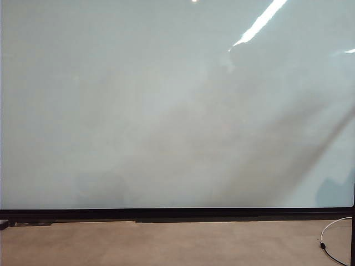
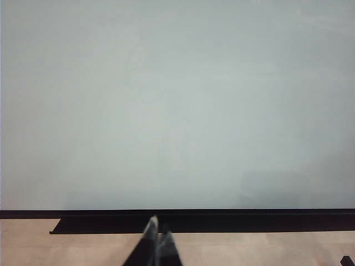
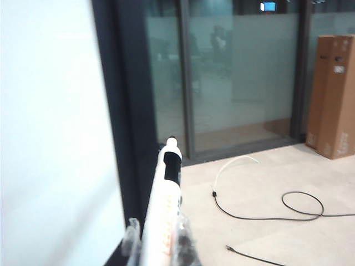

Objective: Pick up the pen on the shelf to the right of the whiteboard and draw a check mark.

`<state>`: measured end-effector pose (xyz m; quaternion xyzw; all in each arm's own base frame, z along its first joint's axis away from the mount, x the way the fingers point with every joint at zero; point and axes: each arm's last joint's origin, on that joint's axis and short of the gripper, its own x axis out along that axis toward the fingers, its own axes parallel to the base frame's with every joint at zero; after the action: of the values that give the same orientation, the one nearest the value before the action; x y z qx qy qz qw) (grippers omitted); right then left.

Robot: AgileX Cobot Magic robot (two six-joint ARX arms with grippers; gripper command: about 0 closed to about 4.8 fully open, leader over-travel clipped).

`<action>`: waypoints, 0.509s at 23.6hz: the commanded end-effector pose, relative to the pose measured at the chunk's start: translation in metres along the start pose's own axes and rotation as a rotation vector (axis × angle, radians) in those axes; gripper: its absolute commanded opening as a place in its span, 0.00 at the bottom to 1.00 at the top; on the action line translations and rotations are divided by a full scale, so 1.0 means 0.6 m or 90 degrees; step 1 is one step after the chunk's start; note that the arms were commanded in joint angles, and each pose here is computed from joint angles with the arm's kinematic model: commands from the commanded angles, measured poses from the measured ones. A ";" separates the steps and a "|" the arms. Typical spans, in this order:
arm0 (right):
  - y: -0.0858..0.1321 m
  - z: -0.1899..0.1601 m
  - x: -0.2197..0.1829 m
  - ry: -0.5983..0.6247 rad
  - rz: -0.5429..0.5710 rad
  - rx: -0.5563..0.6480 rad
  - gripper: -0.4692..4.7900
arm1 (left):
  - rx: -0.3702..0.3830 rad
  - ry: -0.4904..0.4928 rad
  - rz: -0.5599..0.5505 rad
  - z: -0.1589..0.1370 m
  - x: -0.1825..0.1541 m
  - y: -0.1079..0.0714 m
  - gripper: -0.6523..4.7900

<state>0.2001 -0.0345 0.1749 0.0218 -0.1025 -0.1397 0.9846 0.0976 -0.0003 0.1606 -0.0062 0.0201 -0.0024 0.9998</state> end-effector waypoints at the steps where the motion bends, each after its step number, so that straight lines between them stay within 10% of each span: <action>1: 0.014 0.006 -0.017 -0.017 0.025 0.008 0.08 | 0.003 -0.010 0.000 0.004 0.000 0.000 0.11; 12: 0.089 0.007 -0.053 -0.001 0.197 0.061 0.08 | 0.003 -0.009 0.000 0.003 0.000 0.000 0.11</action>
<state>0.1841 0.0204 0.1739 0.0401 -0.1035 0.0022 0.9938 0.0976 -0.0003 0.1606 -0.0062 0.0201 -0.0022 0.9998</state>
